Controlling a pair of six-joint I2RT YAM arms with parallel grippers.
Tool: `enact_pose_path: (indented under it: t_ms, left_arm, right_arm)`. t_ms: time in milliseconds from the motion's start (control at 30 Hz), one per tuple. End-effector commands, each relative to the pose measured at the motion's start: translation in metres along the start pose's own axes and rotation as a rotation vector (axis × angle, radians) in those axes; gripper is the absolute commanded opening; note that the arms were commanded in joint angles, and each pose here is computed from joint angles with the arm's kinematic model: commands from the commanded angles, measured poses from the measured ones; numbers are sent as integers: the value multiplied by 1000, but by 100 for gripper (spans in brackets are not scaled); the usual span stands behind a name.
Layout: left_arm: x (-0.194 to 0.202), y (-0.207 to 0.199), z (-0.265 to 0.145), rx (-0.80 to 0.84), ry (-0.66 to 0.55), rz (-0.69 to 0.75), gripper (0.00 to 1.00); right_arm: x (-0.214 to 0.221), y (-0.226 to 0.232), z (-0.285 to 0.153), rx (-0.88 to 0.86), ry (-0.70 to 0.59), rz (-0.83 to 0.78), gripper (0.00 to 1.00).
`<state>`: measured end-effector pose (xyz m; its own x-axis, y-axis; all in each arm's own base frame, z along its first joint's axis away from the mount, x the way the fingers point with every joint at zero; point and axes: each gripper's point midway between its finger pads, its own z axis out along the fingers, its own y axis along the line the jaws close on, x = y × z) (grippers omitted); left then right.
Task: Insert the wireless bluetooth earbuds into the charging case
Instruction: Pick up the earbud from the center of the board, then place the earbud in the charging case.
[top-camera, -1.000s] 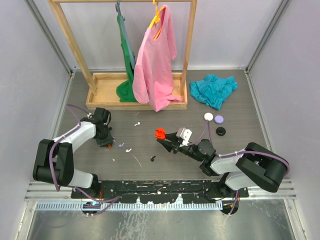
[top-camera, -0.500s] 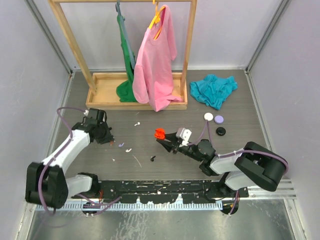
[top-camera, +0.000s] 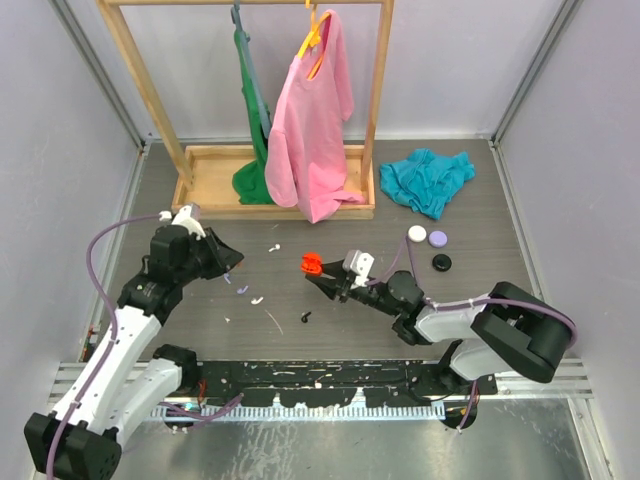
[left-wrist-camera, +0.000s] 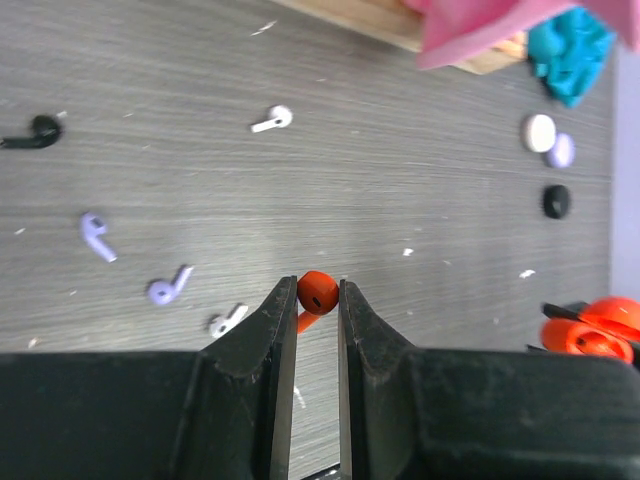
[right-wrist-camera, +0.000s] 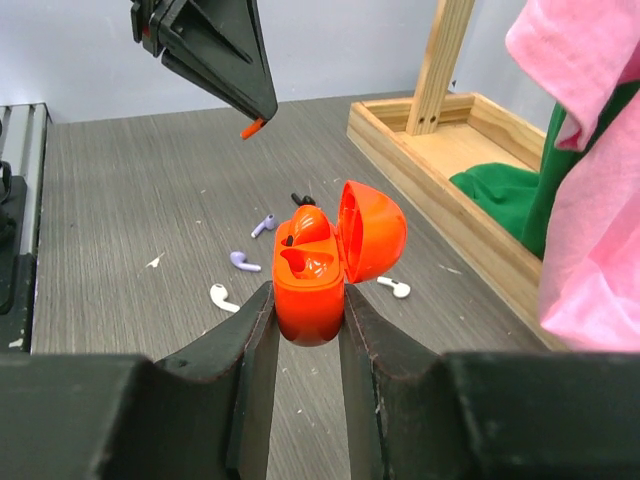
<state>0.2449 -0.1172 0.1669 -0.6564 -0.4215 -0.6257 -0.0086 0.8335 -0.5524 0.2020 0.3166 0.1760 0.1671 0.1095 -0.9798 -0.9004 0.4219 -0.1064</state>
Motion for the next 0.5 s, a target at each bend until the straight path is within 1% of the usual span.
enact_pose_path:
  t_ms: [0,233,467]
  left_arm:
    - [-20,-56,-15,253,-88,32,10]
    - [-34,-101,-45,471,-188,71,10]
    - [-40,-130,-62,630,-238,42,10]
  right_arm:
    - [-34,-3,15,-15,-72,-62,6]
    - [-42,-7,23,-9,-84,-70,6]
    - [-53,-9,38,-8,-132,-68,6]
